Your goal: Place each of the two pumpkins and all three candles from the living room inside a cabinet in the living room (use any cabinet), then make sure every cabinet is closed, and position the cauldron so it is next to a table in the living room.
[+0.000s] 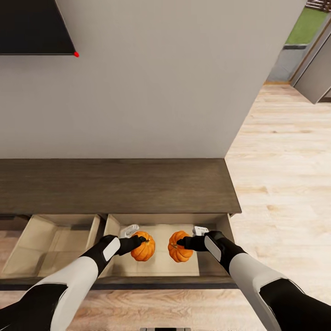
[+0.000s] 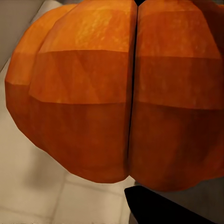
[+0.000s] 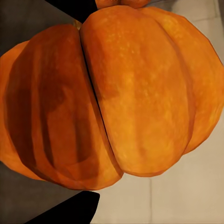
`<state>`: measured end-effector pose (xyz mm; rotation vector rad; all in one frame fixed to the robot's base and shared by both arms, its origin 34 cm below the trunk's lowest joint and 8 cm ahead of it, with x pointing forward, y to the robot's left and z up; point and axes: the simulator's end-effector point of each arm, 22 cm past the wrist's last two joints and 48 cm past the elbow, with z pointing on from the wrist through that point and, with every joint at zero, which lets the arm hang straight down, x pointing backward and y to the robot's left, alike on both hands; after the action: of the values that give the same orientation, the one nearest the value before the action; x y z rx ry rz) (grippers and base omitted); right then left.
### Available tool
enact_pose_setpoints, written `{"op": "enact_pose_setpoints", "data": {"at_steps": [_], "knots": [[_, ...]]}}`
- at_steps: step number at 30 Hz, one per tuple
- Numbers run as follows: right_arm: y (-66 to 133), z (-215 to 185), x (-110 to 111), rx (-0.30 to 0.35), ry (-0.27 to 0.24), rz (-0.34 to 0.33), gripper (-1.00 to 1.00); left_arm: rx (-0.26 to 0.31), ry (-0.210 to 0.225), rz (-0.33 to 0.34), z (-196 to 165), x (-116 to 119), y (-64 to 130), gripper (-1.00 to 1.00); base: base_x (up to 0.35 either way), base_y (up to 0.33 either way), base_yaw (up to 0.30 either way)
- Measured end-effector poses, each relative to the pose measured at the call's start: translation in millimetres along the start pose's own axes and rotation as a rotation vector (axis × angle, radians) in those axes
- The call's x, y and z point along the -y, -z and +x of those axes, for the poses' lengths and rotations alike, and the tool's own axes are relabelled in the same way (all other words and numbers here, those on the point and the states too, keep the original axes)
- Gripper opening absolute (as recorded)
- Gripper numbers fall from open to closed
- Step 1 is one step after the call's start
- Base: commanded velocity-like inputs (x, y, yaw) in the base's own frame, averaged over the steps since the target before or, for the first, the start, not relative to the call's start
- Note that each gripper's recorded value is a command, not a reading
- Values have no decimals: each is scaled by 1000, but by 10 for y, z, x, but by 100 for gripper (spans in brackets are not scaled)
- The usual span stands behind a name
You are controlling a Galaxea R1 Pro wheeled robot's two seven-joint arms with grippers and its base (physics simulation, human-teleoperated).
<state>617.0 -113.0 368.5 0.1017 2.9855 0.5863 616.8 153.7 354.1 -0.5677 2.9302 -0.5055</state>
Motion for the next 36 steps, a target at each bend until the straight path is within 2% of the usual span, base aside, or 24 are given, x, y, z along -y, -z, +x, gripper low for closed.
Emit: {"op": "enact_pose_setpoints", "data": {"at_steps": [5, 6, 8, 9, 25, 36], "knots": [[-9, 0, 0, 0, -1, -1, -100, -4, 2, -1, 14, -10, -10, -100, 0, 0, 0], [-9, 1, 0, 0, 0, -1, 100, -4, 2, -1, 14, -10, -10, -100, 0, 0, 0], [-10, 2, 2, 0, -1, 0, 100, -4, 2, -1, 13, -11, -11, -100, 0, 0, 0], [-10, 3, 1, -1, -1, -1, 100, -4, 2, -1, 13, -10, -11, 100, 0, 0, 0], [-4, -16, 3, 4, -4, -2, 100, -5, -2, -3, 13, -20, -10, 100, 0, 0, 0], [0, -40, -13, 18, 5, -6, 100, 2, -9, -42, -1, -97, -6, 100, 0, 0, 0]]}}
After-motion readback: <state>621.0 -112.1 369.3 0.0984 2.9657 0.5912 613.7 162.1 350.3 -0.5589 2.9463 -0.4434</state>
